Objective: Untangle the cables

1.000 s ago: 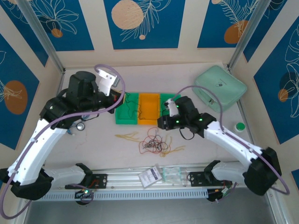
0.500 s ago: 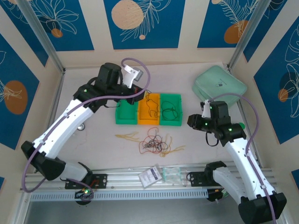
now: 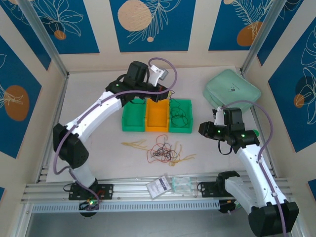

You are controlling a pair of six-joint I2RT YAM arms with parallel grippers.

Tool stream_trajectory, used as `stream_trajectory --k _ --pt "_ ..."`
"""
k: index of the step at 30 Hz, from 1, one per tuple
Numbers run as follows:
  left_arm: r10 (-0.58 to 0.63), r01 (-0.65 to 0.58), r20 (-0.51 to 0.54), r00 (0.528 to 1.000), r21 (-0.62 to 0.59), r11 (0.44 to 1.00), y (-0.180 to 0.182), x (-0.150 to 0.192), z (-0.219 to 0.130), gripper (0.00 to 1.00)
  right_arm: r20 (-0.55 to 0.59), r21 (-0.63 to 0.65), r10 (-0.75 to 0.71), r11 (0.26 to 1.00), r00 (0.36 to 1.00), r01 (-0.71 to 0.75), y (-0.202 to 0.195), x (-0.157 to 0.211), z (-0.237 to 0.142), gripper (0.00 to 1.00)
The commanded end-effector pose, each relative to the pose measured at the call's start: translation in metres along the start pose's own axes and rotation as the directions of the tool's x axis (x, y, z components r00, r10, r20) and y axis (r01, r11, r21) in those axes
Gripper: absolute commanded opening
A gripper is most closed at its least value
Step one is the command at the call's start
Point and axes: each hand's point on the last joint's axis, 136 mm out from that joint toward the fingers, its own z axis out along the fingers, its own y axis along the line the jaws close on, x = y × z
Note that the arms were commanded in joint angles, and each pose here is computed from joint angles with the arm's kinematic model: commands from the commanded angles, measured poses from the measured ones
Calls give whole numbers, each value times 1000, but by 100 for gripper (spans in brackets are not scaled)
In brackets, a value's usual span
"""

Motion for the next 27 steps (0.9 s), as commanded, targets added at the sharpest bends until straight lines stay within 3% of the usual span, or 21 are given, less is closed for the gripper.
stream_trajectory --k 1,14,27 --pt "57 -58 25 998 43 997 -6 -14 18 0 -15 -30 -5 1000 1000 4 2 4 3 26" --pt "36 -62 -286 958 -83 995 41 65 113 0 -12 -38 2 999 1000 -3 2 2 2 26" --pt "-58 19 -385 921 -105 994 59 109 143 0 -19 -41 8 999 1000 -8 2 4 2 26"
